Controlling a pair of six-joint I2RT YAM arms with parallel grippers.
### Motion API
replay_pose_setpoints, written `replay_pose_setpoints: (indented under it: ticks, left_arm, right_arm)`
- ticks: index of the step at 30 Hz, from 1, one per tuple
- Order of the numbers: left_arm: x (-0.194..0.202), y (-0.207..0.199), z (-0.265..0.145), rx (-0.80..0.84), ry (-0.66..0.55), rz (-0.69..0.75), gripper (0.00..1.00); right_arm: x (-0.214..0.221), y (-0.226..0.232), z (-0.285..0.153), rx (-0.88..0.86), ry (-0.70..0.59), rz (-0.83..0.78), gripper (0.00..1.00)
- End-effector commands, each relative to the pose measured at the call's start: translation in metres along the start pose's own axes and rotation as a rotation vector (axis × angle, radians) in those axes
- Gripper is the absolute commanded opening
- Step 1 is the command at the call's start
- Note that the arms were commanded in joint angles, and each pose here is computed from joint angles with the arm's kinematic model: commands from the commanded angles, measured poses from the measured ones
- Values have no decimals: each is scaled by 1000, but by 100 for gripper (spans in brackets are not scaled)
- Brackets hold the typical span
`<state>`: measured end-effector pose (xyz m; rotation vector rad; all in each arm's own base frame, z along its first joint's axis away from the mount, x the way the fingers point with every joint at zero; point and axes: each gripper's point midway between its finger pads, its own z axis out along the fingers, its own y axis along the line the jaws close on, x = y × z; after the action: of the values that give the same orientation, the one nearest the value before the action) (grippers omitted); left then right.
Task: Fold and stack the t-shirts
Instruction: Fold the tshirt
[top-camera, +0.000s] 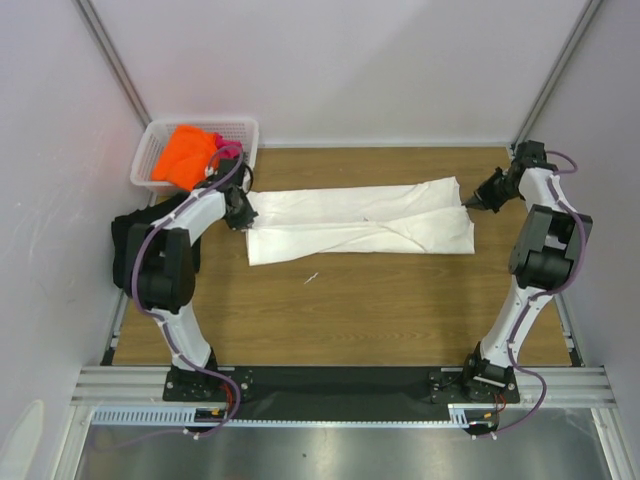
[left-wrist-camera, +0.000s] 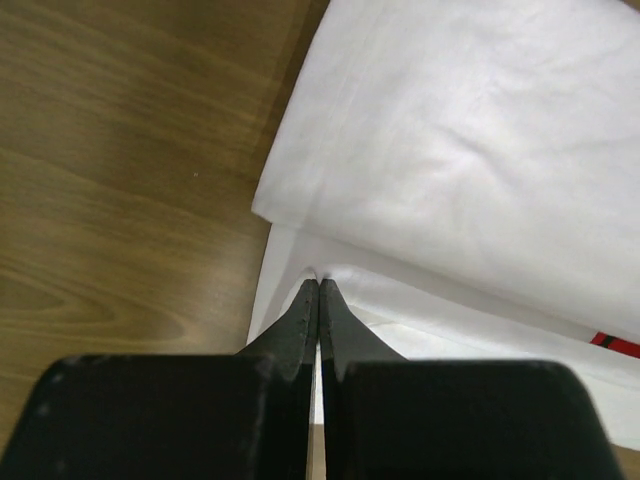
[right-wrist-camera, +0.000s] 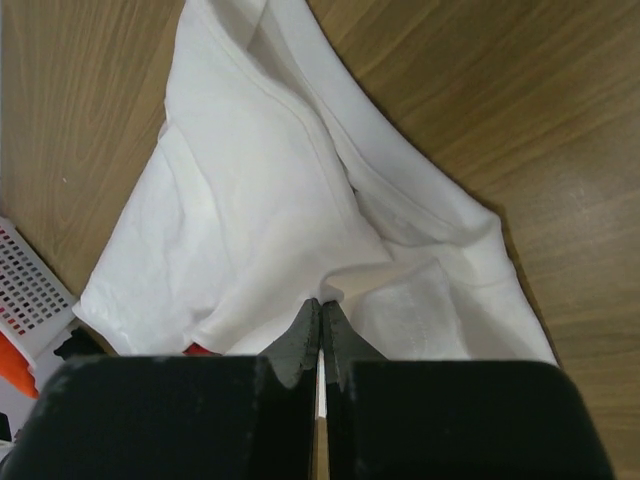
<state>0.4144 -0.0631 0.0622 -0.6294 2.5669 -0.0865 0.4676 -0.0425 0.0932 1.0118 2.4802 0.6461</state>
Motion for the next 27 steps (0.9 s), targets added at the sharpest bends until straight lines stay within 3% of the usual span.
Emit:
replay_pose_setpoints:
  ticks: [1, 15, 27]
  left_arm:
    - [-30, -1, 4, -23, -81, 21, 0]
    - [-16, 15, 27, -98, -54, 22, 0]
    - [-41, 12, 8, -94, -148, 30, 0]
  right_arm:
    - [-10, 11, 6, -23, -10, -30, 0]
    - [-15, 3, 31, -1, 18, -43, 0]
    - [-26, 26, 14, -59, -22, -91, 0]
